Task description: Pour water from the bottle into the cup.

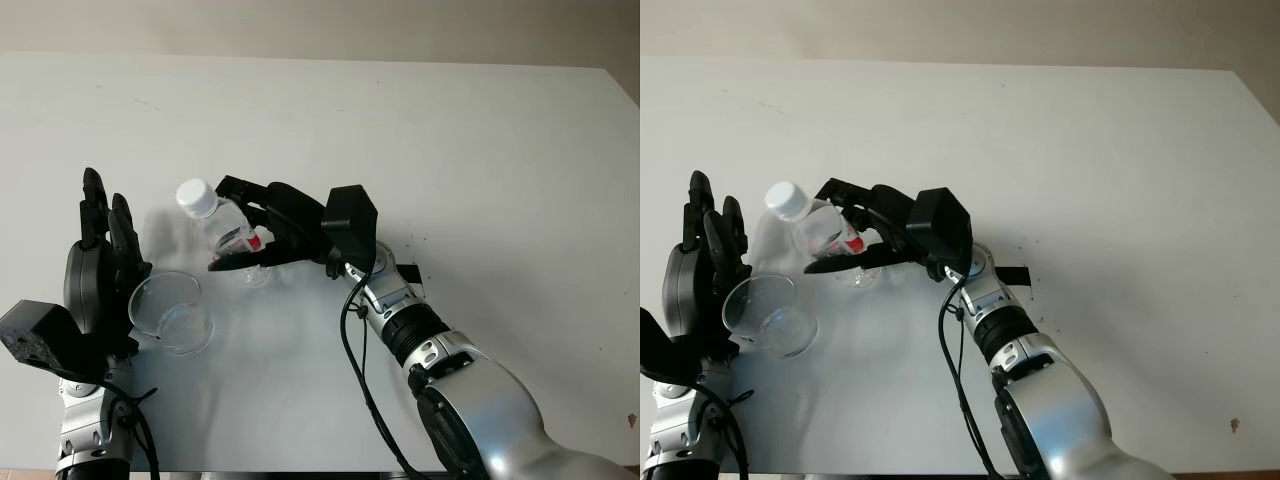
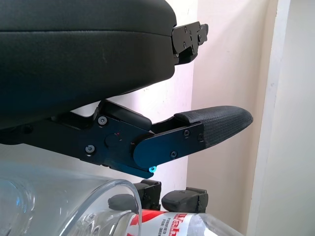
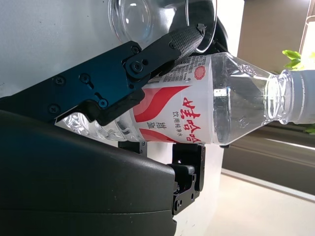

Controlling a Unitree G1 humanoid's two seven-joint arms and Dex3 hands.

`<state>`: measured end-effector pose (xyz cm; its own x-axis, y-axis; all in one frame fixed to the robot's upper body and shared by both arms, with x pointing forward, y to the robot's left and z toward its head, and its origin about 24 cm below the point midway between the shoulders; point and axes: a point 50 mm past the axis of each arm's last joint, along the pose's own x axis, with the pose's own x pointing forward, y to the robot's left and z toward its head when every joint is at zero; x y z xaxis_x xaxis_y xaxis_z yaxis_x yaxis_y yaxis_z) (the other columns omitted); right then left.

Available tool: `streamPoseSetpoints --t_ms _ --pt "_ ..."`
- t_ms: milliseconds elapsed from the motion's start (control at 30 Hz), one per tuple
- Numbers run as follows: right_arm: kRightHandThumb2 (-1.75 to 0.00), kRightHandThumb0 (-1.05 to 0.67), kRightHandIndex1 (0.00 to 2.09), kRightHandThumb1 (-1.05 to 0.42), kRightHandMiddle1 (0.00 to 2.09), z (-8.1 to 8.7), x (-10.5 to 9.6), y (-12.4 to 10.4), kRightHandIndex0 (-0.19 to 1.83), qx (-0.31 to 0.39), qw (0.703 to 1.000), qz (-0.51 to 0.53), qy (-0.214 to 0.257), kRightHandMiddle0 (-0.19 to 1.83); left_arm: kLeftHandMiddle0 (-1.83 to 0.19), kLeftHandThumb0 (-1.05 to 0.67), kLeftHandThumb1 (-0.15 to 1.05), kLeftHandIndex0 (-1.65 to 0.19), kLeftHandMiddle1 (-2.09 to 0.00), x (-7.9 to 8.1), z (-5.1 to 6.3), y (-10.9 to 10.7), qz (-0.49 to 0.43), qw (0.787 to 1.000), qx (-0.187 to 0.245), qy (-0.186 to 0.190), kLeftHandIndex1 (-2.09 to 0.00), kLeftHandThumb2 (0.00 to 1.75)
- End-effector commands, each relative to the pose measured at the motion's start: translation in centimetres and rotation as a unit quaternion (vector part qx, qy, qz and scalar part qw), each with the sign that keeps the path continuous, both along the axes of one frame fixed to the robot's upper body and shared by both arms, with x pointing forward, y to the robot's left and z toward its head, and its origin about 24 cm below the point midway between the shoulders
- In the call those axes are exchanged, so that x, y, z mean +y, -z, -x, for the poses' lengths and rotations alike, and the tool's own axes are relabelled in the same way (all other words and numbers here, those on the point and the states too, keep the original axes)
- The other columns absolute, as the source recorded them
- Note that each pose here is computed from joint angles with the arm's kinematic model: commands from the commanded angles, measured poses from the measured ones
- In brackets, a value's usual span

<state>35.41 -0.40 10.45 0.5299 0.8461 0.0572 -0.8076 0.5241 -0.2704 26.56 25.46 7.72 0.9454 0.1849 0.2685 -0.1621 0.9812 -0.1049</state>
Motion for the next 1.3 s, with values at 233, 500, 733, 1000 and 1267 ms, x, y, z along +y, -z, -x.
streamPoseSetpoints --t_ms 233,500,733,1000,1267 --pt "-0.20 -0.34 2.09 -1.05 2.09 0.7 1.3 -1.0 1.83 -0.063 0.998 -0.007 -0.017 1.83 0.14 -0.79 1.05 0.18 -0.05 -0.2 0.4 1.3 0.012 1.000 0.022 -0.003 -0.05 0.68" --pt "-0.33 -0.21 2.09 -1.05 2.09 0.2 0.3 -4.6 1.83 -0.213 0.976 -0.004 0.035 1.83 0.13 -0.79 1.05 0.18 -0.06 -0.3 0.5 1.3 0.012 1.000 0.024 -0.002 -0.05 0.68" --pt "-1.24 -0.06 2.09 -0.53 2.09 -0.2 0.2 -8.3 1.83 -0.336 0.939 0.029 0.063 1.83 0.13 -0.79 1.05 0.18 -0.06 -0.4 0.4 1.3 0.012 1.000 0.022 -0.001 -0.05 0.67" --pt "-1.35 -0.07 2.09 -0.32 2.09 -0.1 0.1 -9.6 1.60 -0.466 0.876 0.085 0.085 1.54 0.14 -0.80 1.05 0.19 -0.05 -0.6 0.5 1.3 0.012 1.000 0.023 0.002 -0.05 0.67" --pt "-1.18 -0.13 2.09 -0.39 2.09 0.2 0.2 -9.4 1.34 -0.545 0.827 0.107 0.083 1.14 0.15 -0.80 1.05 0.19 -0.05 -0.8 0.4 1.4 0.014 1.000 0.023 0.003 -0.04 0.66"
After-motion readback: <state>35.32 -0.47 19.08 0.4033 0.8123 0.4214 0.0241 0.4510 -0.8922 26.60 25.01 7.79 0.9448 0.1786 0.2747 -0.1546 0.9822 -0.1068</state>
